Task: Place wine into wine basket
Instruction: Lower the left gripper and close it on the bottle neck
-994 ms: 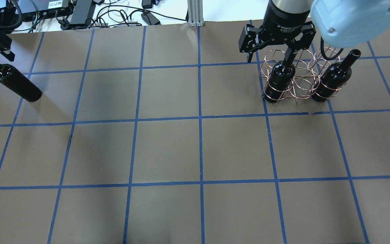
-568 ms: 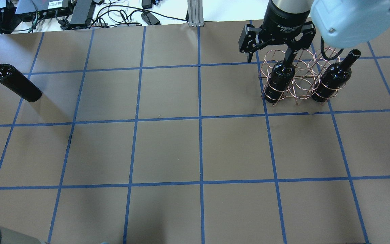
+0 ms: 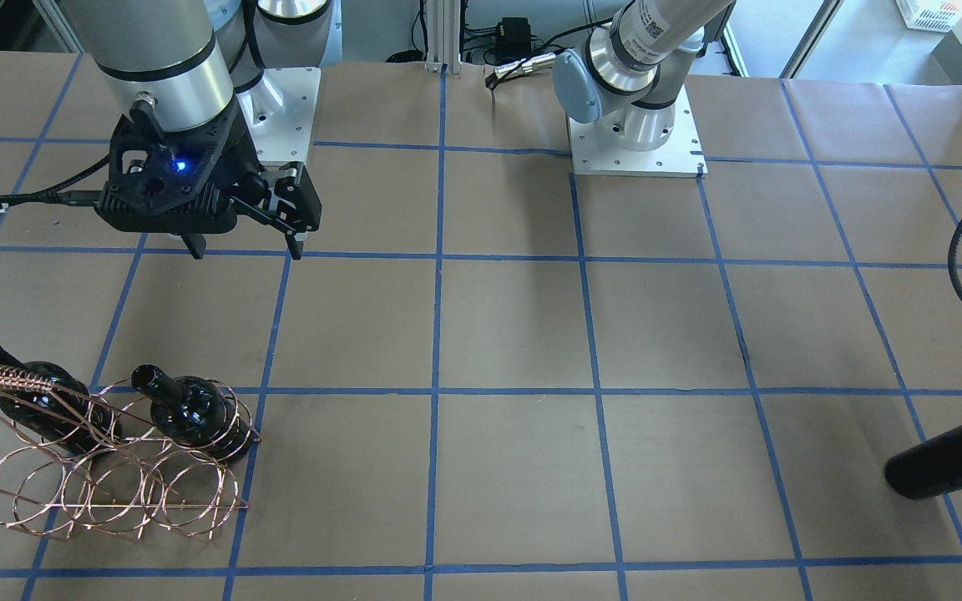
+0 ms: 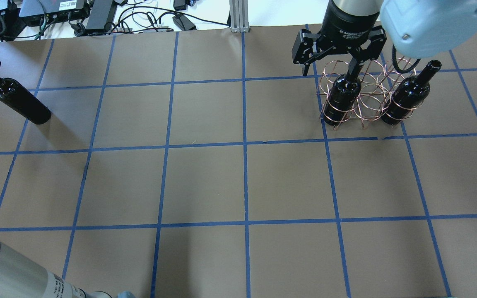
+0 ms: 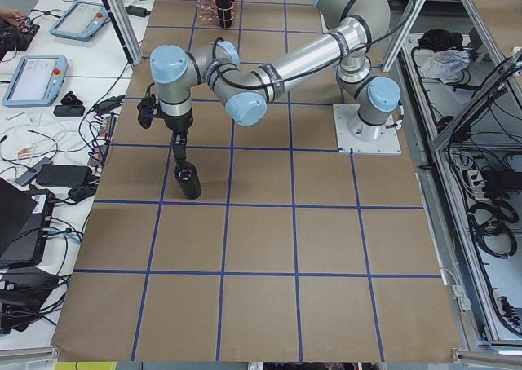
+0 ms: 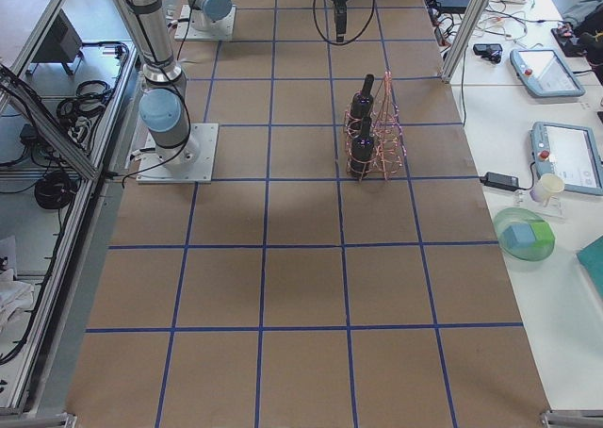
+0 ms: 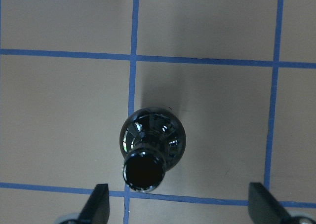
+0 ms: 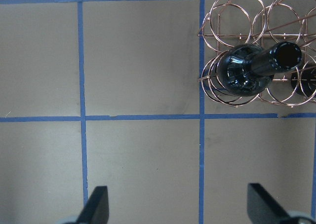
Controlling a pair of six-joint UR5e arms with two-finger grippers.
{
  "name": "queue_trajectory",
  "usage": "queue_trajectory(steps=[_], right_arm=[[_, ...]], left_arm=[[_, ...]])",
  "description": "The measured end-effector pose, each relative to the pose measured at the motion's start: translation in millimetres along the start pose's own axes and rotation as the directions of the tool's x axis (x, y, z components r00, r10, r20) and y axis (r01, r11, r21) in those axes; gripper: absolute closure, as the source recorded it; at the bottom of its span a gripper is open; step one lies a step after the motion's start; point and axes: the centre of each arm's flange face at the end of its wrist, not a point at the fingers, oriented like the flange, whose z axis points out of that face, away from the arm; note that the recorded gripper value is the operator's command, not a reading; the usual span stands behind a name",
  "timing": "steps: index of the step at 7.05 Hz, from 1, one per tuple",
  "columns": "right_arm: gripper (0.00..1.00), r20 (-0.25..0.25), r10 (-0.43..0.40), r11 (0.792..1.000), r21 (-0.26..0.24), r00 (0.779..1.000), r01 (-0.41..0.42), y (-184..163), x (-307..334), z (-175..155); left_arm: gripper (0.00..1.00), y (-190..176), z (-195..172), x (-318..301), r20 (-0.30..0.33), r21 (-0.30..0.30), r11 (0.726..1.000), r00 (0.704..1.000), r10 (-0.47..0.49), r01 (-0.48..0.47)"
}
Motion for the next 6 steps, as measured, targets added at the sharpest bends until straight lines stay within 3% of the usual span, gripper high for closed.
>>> queue_trajectory(steps=[4, 6], right_arm=[[0.0, 0.0, -0.001, 1.0, 0.0, 1.0, 0.001, 0.2, -0.4, 0.0], [0.0, 0.0, 0.0, 1.0, -0.001, 1.0, 0.0, -0.1, -0.2, 0.3]], left_arm=[[0.03, -12.1, 30.9, -15.2, -0.013, 0.012, 1.0, 1.0, 0.004, -0.004], [0.16, -14.7, 38.5, -14.5, -0.038, 0.016, 1.0, 0.999, 0.002, -0.001]])
